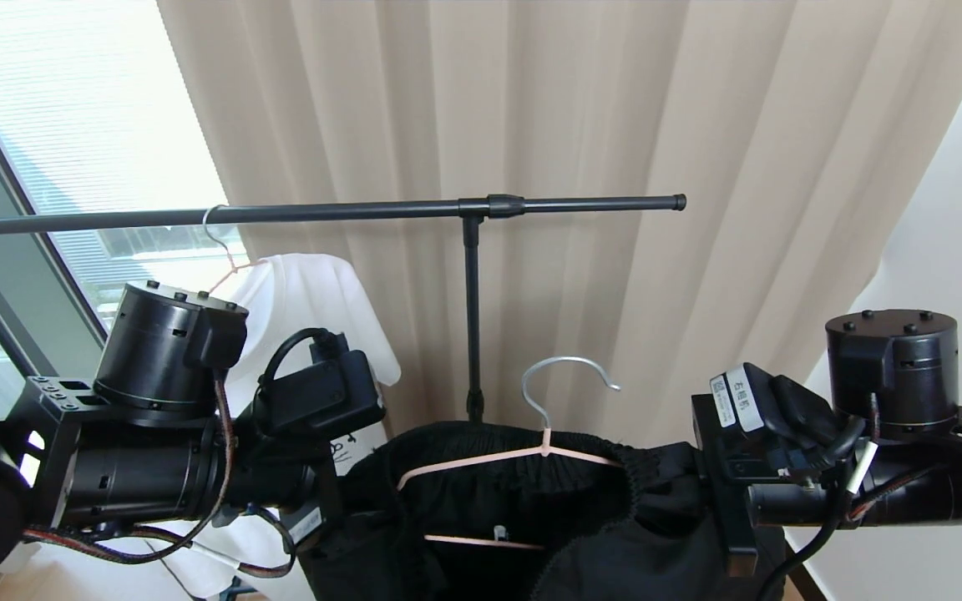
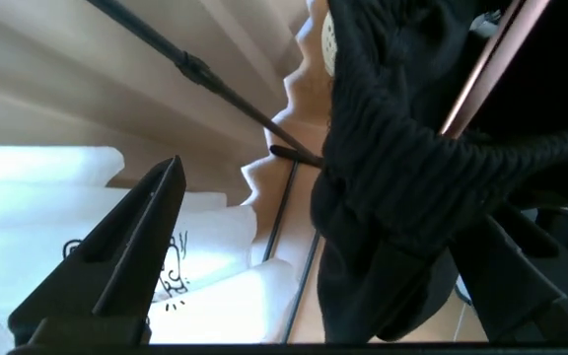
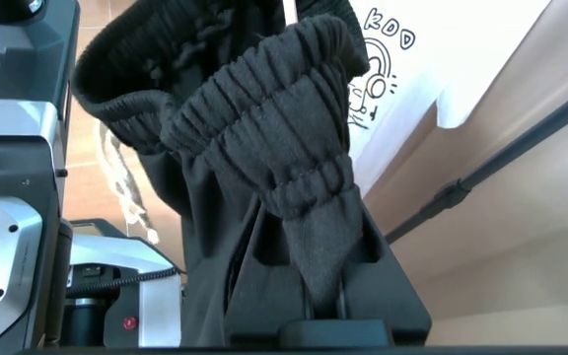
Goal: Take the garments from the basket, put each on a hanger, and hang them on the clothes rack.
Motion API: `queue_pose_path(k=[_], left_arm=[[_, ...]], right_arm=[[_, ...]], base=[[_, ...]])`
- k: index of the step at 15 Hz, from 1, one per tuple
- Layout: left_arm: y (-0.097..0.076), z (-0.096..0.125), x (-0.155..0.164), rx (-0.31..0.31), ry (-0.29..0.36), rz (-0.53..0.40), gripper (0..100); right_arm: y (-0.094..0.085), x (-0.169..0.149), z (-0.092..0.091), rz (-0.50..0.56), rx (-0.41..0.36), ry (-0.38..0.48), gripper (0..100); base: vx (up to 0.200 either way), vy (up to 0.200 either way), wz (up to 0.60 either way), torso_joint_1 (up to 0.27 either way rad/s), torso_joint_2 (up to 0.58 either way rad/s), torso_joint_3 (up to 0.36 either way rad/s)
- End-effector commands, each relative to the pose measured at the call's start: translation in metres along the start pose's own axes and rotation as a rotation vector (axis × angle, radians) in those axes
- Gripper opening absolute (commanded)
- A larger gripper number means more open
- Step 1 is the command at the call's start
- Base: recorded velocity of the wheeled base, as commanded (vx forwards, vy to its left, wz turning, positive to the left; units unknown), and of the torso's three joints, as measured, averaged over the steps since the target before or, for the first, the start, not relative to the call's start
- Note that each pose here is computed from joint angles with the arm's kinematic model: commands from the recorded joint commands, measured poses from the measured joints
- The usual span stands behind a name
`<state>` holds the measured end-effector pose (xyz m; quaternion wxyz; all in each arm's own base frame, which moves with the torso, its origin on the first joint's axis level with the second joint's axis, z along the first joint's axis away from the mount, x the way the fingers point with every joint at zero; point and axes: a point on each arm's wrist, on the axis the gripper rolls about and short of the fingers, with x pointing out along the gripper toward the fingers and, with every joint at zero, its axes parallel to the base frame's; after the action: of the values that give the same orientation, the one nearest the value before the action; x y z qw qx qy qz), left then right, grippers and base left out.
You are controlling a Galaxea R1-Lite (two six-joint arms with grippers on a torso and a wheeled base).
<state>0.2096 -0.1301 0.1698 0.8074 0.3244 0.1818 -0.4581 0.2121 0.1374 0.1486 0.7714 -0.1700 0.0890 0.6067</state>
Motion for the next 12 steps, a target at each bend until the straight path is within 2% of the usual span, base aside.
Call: queue_pose_path(k=[1,3,6,9,12], left_arm=[[-0.004,0.003,0.002,0.008,-0.007,-0.016,100],[-0.015,0.010,0.006,0.015,-0.029,-0.070,100],[-0.018,0.011,0.011,0.014,-0.049,-0.123,100],[-0.020,0.007,0.019,0.007,-0.024,-0.144,100],[-0.022,0.009,0.020,0.011,-0.030,-0.154,100]], right_arm=[[-0.001,0.001,0.000,0.001,0.002,0.001,0],[-0.001,0.001,0.000,0.001,0.000,-0.002,0],[-0.001,0.001,0.000,0.002,0.001,-0.002,0],[-0.001,0.001,0.000,0.004,0.001,-0.003,0],[-0.001,0.000,0.001,0.003,0.000,-0.004,0]], base=[[0.000,0.000,0.00,0.000,0.00,0.000],[0.000,0.000,0.00,0.000,0.00,0.000],[0.000,0.000,0.00,0.000,0.00,0.000],[0.000,0.000,0.00,0.000,0.00,0.000],[0.000,0.000,0.00,0.000,0.00,0.000]])
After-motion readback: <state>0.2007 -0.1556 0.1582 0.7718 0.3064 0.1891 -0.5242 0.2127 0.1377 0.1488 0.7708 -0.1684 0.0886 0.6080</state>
